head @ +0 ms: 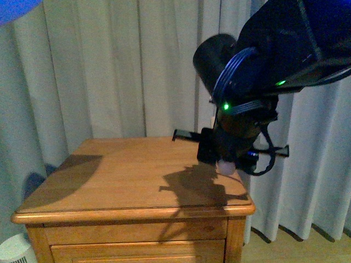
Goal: Clean up trash
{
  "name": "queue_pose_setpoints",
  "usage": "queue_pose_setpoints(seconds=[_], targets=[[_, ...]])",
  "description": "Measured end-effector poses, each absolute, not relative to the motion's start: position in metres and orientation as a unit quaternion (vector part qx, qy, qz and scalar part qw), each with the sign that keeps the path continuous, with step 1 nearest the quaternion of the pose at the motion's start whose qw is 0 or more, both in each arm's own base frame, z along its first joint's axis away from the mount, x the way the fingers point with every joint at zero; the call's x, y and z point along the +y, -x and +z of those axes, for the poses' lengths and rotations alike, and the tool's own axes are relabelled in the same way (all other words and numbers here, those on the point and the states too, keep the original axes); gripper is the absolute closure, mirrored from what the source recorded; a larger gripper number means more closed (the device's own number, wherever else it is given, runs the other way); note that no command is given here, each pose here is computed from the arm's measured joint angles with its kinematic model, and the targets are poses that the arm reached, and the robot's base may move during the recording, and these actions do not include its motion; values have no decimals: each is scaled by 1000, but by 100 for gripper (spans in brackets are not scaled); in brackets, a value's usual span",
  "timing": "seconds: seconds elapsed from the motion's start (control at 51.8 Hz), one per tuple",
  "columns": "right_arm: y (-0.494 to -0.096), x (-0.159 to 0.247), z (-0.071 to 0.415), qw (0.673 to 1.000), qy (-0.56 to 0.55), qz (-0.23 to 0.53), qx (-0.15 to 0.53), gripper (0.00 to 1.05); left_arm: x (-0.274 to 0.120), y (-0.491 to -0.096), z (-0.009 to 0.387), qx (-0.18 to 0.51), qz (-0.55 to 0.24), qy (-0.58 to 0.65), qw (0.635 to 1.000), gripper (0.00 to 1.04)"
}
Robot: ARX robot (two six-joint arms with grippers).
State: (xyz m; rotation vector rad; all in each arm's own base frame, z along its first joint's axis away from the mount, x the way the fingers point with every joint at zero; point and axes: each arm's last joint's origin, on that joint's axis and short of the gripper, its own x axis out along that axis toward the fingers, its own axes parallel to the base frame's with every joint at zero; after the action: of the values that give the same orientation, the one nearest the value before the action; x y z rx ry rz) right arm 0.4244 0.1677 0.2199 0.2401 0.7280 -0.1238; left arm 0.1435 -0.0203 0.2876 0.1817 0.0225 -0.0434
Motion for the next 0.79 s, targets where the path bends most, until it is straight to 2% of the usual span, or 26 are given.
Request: queue_pose_setpoints(seconds=[0.193,0.367,0.792], targets=[[-395,137,281,954,-114,-47,272,84,-20,-144,288,11,-22,-91,996,77],[-346,97,326,975,-101,-65,190,84,-20,-144,288,11,-22,-91,996,77],[-205,42,344,992,-68,-31,107,84,-20,-144,288,11,-22,-91,996,77]])
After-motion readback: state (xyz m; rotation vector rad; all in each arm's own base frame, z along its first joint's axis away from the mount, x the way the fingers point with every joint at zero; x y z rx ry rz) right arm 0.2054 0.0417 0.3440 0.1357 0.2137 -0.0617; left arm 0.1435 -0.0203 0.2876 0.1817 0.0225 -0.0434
